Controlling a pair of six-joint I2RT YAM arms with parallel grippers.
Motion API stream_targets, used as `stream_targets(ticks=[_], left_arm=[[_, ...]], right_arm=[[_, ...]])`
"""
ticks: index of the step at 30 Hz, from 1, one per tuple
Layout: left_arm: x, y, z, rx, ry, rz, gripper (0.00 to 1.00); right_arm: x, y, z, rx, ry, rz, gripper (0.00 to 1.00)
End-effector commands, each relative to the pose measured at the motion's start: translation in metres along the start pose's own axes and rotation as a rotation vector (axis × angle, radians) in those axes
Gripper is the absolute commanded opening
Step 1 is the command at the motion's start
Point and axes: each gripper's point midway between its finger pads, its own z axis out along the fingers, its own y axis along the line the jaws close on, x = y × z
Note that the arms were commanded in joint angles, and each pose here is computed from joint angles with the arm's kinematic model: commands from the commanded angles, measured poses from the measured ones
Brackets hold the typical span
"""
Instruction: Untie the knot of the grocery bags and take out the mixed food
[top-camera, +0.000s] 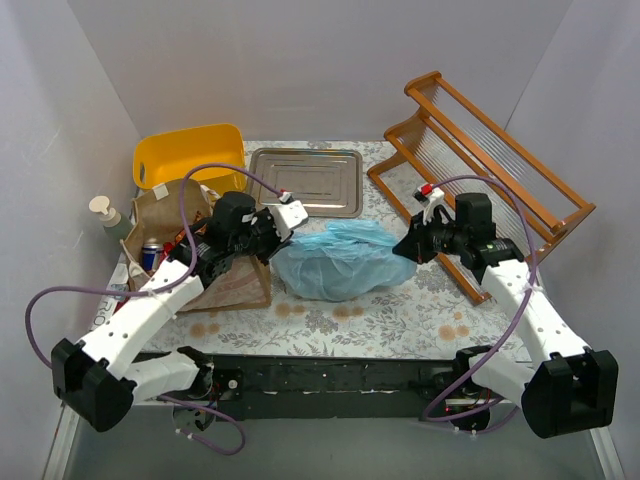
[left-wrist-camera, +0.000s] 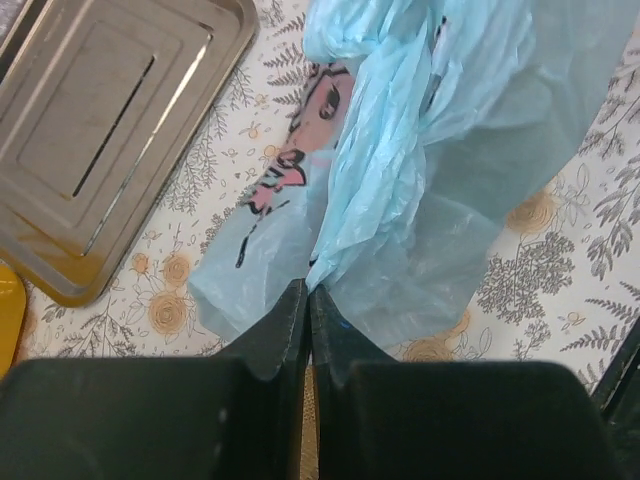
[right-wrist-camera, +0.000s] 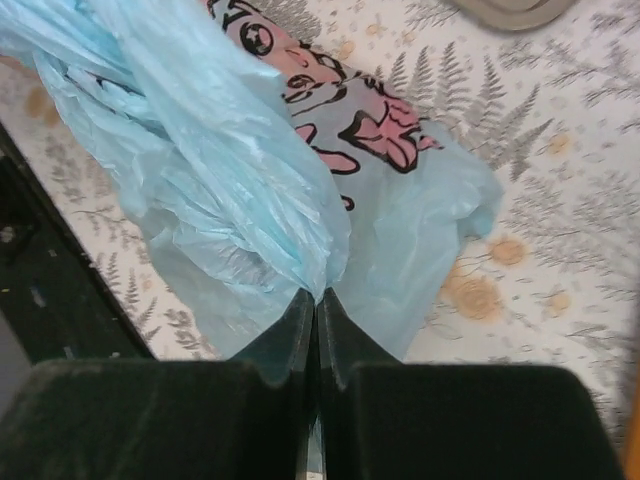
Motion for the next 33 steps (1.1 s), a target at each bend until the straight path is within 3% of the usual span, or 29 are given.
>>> stream_targets(ticks=[1,3,5,7,9,16,19,22,27,28,29,31,32,33], left_arm=[[-0.013,-0.001,-0.018,-0.022,-0.048,-0.067,0.00],[-0.029,-0.004,-0.022,0.013,-0.083,-0.076,0.22],[-0.041,-0.004,-0.022,0.033,-0.105,-0.080,0.51],[-0.061,-0.004,-0.027,0.059,-0.148,-0.081,0.60],[-0.073,-0.005,-0.028,0.086,-0.167,-0.085,0.64],[-0.084,-0.022,-0.012,0.229,-0.177,-0.131,0.64],[-0.081,-0.017,0.004,0.218,-0.160,-0.177,0.64],[-0.081,-0.013,0.019,0.222,-0.165,-0.191,0.64],[-0.072,-0.007,0.044,0.217,-0.138,-0.212,0.61],[-0.070,-0.005,0.049,0.212,-0.127,-0.216,0.59],[-0.071,-0.002,0.051,0.205,-0.126,-0.217,0.53],[-0.072,0.003,0.054,0.186,-0.128,-0.209,0.44],[-0.074,0.005,0.054,0.178,-0.131,-0.206,0.31],[-0.078,0.008,0.054,0.170,-0.141,-0.200,0.23]], right_arm=[[0.001,0.022,-0.005,-0.091,-0.025,0.129,0.16],[-0.009,0.023,-0.009,-0.093,-0.031,0.081,0.42],[-0.037,0.023,-0.017,-0.087,-0.067,-0.043,0.54],[-0.069,0.025,-0.026,-0.083,-0.117,-0.192,0.63],[-0.082,0.027,-0.026,-0.082,-0.127,-0.265,0.70],[-0.089,0.071,0.001,-0.201,-0.109,-0.511,0.73],[-0.075,0.080,0.020,-0.216,-0.079,-0.535,0.75],[-0.076,0.068,0.043,-0.126,-0.078,-0.521,0.75],[-0.094,0.024,0.059,0.115,-0.098,-0.432,0.69],[-0.094,0.020,0.061,0.124,-0.090,-0.436,0.61],[-0.095,0.018,0.061,0.126,-0.088,-0.433,0.36],[-0.102,0.008,0.058,0.163,-0.102,-0.398,0.16],[-0.103,0.003,0.057,0.173,-0.105,-0.383,0.02],[-0.108,-0.004,0.052,0.194,-0.118,-0.365,0.01]])
